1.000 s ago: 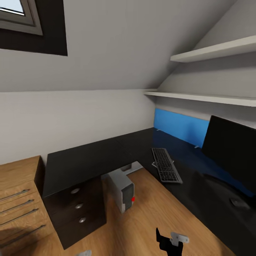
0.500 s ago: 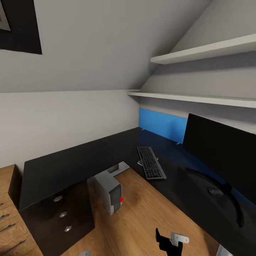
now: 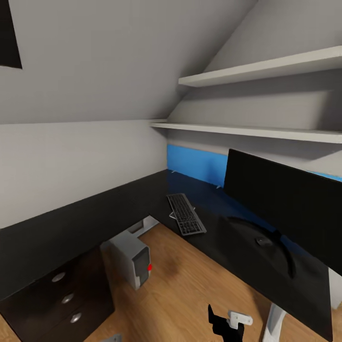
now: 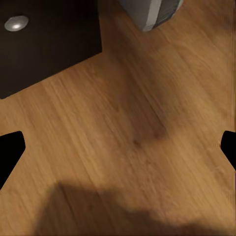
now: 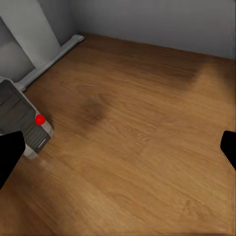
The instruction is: In the bedroom, organize the workspace by keeping the computer under the desk, ensuring the monitor is on the desk, placing the keyboard on the desk next to the monitor, placing the mouse on the desk next to the keyboard, moving the folder from the swivel chair onto the desk next to the mouse, stacking the notebook on top of the folder with the pen on top of the notebook, and positioning the swivel chair next to the desk.
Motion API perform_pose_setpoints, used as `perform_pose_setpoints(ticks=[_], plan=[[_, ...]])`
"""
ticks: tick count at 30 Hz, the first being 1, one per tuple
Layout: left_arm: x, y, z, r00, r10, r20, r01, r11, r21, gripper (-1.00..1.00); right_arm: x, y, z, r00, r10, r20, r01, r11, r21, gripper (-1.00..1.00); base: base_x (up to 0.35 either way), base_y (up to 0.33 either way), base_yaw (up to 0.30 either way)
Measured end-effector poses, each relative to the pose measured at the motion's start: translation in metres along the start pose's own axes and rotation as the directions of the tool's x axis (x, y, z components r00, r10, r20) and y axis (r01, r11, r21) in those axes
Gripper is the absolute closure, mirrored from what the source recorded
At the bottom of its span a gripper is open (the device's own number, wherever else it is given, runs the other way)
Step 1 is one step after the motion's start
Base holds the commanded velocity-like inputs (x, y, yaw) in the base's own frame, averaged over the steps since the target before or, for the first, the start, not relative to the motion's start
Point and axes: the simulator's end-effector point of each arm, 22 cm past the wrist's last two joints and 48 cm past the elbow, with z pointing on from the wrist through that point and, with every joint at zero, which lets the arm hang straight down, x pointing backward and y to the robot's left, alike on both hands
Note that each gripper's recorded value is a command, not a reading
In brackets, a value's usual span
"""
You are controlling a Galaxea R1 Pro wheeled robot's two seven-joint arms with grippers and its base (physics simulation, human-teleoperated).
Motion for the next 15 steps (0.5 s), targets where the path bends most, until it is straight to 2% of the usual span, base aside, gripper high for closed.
perform_pose_setpoints(ticks=[15], plan=[[0.0, 0.001, 0.0002, 1.0, 0.001, 0.0, -0.001, 1.0, -0.001, -1.0, 0.0003, 0.0004, 0.0, 1.0, 0.0, -0.001, 0.0, 1.0, 0.0, -1.0, -0.004, 0.014, -0.297]])
